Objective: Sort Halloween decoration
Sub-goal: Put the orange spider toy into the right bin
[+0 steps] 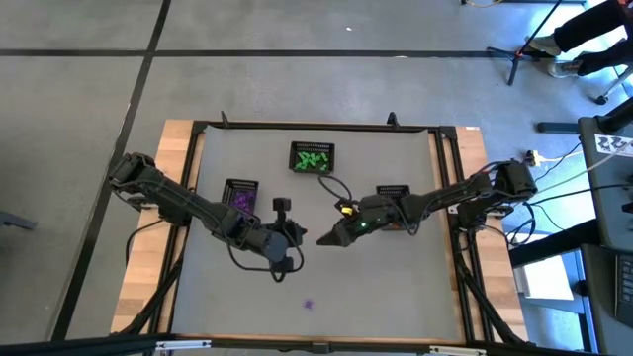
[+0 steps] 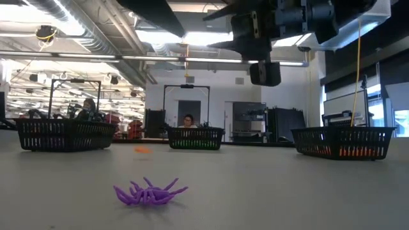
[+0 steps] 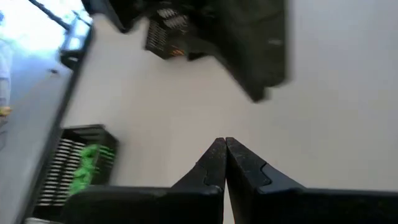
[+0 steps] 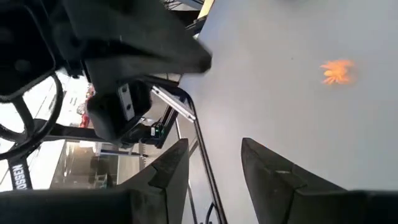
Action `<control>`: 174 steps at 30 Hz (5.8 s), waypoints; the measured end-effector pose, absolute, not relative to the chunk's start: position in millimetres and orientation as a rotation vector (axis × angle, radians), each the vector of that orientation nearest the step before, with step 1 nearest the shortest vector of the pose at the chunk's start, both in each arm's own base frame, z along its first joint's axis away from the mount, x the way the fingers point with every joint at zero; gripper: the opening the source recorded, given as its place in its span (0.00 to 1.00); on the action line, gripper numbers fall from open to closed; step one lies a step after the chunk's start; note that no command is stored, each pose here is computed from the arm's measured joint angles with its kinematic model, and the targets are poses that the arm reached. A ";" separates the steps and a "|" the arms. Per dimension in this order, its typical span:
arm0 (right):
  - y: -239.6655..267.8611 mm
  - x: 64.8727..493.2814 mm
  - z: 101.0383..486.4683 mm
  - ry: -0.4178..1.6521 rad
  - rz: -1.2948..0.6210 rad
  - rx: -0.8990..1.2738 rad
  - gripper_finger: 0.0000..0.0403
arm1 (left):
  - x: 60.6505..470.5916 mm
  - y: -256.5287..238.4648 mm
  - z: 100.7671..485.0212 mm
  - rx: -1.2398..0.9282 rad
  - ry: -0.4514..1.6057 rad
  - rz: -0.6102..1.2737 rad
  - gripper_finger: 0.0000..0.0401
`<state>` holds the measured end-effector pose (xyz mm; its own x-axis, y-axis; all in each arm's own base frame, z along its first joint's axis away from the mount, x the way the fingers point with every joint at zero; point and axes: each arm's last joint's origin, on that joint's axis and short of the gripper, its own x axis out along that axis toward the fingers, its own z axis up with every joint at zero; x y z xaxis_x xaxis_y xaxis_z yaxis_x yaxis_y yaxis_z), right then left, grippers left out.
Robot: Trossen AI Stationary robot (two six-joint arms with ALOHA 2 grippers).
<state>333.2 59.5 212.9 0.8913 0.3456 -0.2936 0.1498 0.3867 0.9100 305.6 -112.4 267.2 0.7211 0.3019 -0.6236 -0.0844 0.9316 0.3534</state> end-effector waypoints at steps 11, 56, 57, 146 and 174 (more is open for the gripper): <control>54.3 330.8 224.8 0.432 0.189 1.117 0.36 | 287.2 -97.1 204.7 -0.025 1.010 0.104 0.03; 51.2 308.2 250.3 0.452 0.191 1.005 0.36 | 289.7 -60.9 129.4 -0.242 1.102 0.239 0.02; 51.2 308.1 250.2 0.453 0.191 1.005 0.36 | 291.1 -61.2 131.0 -0.240 1.103 0.235 0.01; 47.2 332.8 245.6 0.421 -0.083 0.903 0.08 | 348.6 -77.7 287.6 0.138 0.874 0.263 0.00; -8.5 179.9 289.5 0.941 -0.456 0.673 0.05 | 330.6 -81.8 304.9 -0.012 0.829 0.166 0.28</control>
<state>179.9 -8.5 289.5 0.5207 -0.0695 -0.8509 0.6247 0.7104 0.3242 330.6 -81.8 304.9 0.6634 0.1422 -0.7347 -0.1515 0.9870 0.0543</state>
